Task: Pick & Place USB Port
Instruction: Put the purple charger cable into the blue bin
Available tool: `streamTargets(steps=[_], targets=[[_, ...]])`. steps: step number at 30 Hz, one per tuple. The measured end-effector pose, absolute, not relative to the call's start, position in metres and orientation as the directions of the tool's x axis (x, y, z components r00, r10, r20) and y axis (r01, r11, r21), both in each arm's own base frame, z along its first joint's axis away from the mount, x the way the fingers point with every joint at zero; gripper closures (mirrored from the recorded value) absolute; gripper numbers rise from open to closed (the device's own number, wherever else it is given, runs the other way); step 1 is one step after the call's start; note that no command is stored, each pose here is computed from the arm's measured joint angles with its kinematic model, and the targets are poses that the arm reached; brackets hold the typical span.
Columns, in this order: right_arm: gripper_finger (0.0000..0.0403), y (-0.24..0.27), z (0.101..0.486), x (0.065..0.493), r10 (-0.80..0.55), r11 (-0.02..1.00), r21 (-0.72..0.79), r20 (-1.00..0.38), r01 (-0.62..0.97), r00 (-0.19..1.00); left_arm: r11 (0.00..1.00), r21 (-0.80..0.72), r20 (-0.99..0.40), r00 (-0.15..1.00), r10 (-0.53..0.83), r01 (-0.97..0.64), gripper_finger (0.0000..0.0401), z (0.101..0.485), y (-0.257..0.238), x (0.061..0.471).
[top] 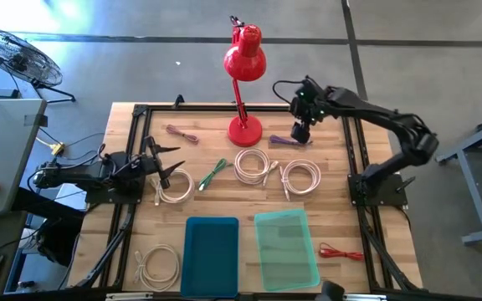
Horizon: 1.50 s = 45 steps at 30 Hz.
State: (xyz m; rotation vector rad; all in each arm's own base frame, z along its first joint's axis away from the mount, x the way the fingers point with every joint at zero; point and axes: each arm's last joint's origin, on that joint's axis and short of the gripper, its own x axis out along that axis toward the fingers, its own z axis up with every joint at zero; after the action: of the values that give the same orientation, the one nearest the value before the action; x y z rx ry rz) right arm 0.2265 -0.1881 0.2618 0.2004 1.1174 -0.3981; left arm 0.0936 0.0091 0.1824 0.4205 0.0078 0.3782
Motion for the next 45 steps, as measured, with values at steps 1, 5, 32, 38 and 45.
streamTargets(steps=[1,5,32,38,45], targets=[[0.0175,-0.192,0.255,0.228,-0.189,0.917,-0.029,-0.910,0.398,0.369,0.844,0.400,0.071,0.930,0.360,-0.357,0.0180,0.182,0.009,0.094],[0.0178,-0.203,0.229,0.237,-0.122,0.922,0.013,-0.939,0.387,0.322,0.821,0.434,0.072,0.923,0.377,-0.370,0.0180,0.183,0.010,0.093],[0.0188,-0.215,0.135,0.257,-0.105,0.931,-0.058,-0.988,0.361,0.111,0.778,0.508,0.027,0.910,0.415,-0.370,0.0180,0.179,0.011,0.093],[0.0259,-0.210,0.133,0.260,-0.127,0.928,-0.085,-0.987,0.363,0.095,0.778,0.508,0.026,0.909,0.415,-0.370,0.0180,0.179,0.011,0.093],[0.0384,-0.205,0.134,0.265,-0.148,0.912,-0.102,-0.985,0.398,0.087,0.790,0.506,0.025,0.921,0.389,-0.347,0.0180,0.178,0.010,0.093]])
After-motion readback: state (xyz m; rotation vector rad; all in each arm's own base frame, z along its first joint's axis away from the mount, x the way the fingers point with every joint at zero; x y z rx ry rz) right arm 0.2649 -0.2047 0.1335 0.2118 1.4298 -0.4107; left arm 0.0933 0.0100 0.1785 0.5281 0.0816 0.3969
